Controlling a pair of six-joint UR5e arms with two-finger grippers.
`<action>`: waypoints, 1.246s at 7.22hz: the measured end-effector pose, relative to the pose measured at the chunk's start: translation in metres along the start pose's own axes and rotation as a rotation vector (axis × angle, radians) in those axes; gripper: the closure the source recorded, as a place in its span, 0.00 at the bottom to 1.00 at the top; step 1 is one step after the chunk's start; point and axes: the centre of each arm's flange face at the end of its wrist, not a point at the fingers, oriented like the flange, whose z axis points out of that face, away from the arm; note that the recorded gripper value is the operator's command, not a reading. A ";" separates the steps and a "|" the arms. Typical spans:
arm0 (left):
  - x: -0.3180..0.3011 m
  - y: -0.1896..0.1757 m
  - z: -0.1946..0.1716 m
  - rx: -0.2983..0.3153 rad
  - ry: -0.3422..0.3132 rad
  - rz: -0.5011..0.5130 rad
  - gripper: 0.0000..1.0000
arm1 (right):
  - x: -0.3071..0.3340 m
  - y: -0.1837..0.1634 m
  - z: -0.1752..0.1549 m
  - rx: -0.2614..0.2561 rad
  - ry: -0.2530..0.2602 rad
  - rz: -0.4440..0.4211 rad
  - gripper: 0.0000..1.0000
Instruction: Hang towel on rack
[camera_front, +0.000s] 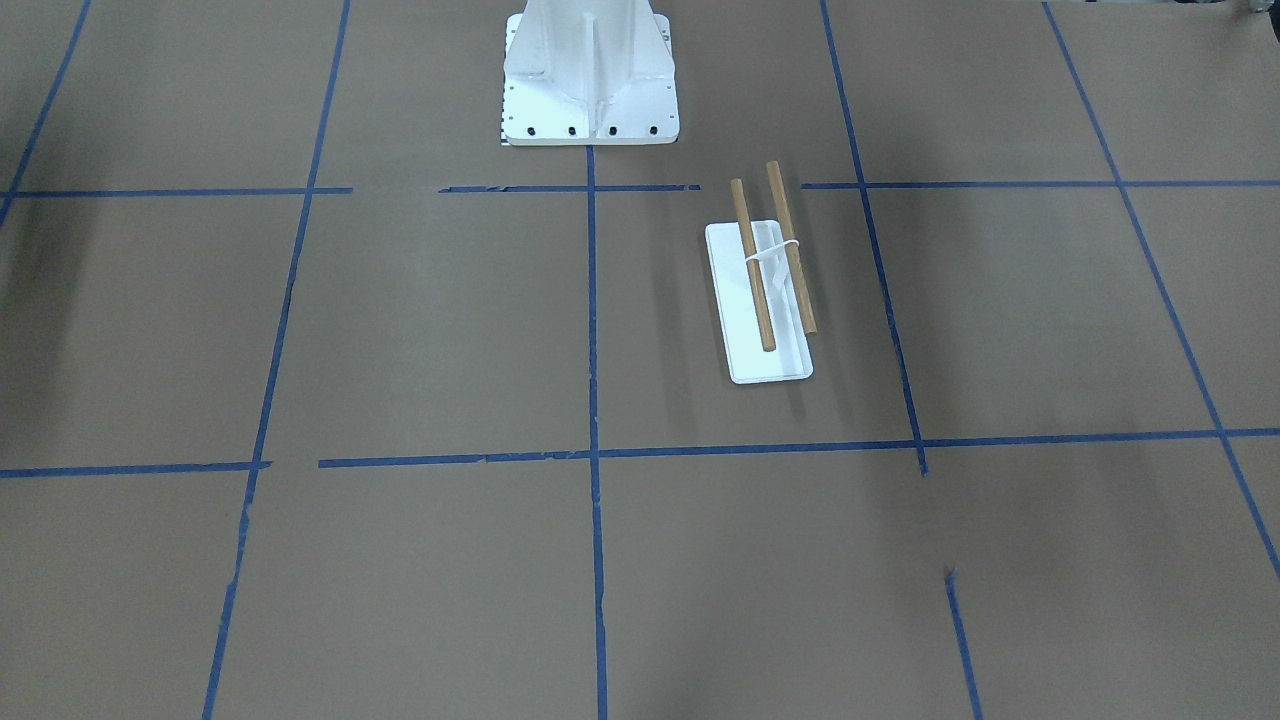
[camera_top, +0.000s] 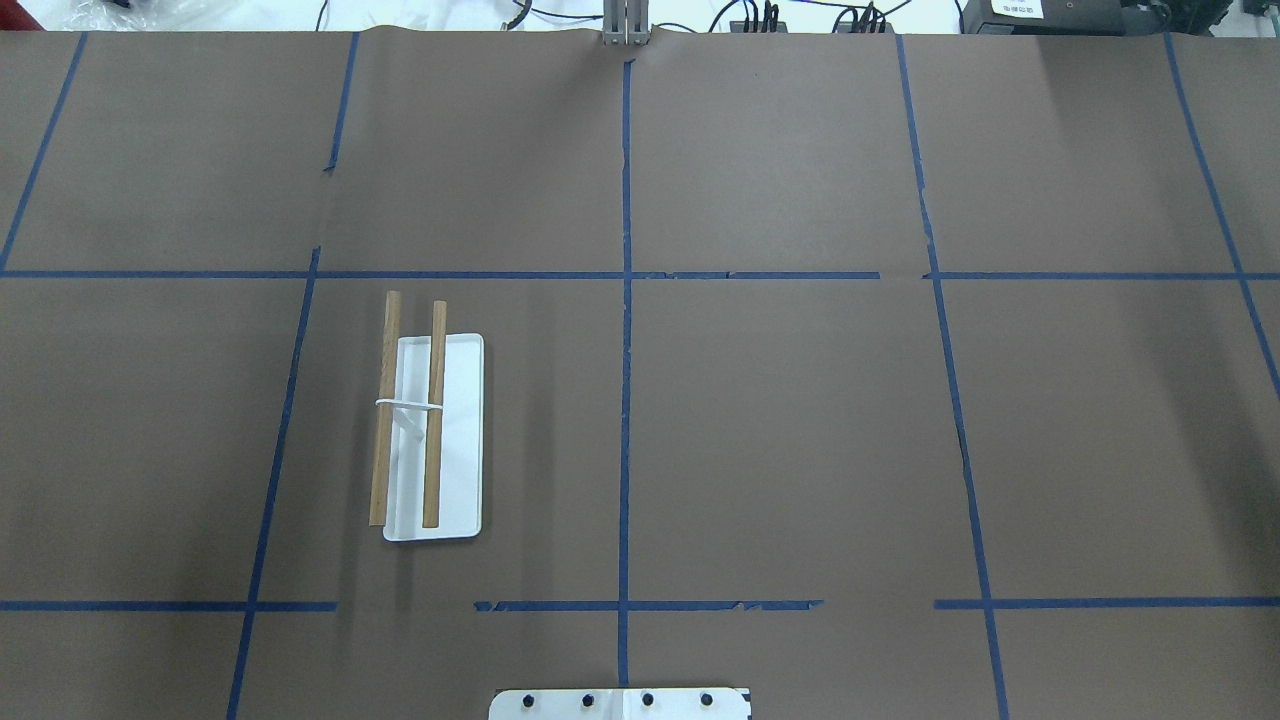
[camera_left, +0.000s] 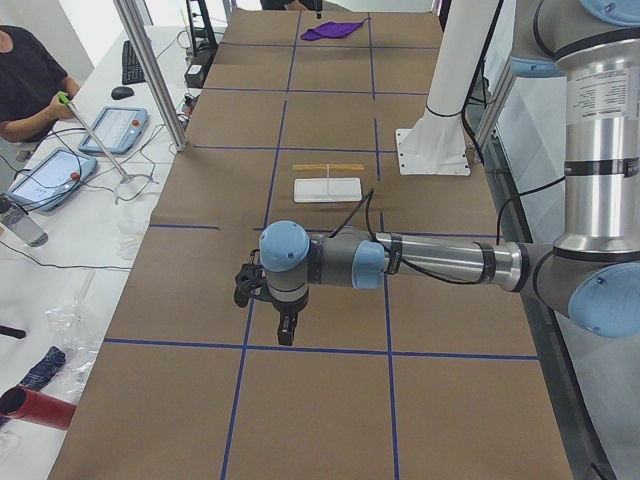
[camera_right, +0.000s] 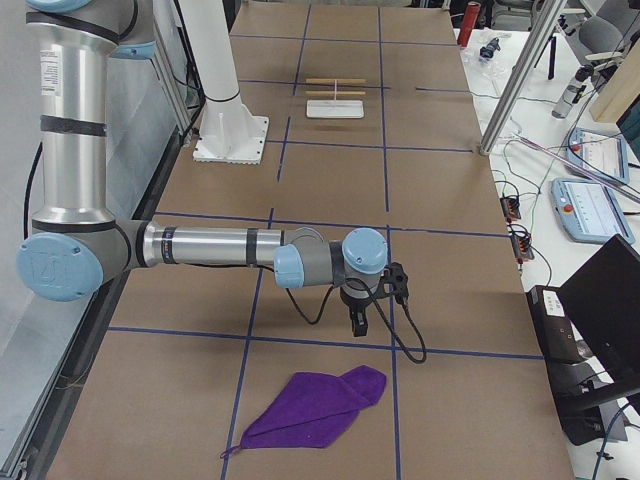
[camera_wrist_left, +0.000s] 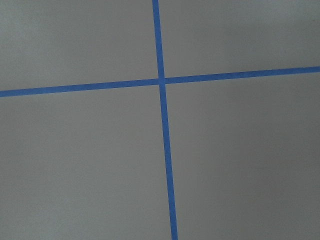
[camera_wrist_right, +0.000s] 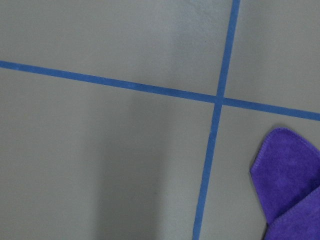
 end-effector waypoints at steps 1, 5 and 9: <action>0.001 0.000 0.000 0.001 0.000 0.001 0.00 | -0.011 -0.001 -0.002 0.030 -0.004 -0.018 0.00; 0.007 0.000 0.002 0.000 0.079 0.000 0.00 | -0.011 0.011 0.024 0.005 0.027 -0.037 0.00; 0.011 0.000 0.001 0.001 0.107 0.003 0.00 | 0.010 -0.001 0.069 -0.069 0.167 -0.033 0.07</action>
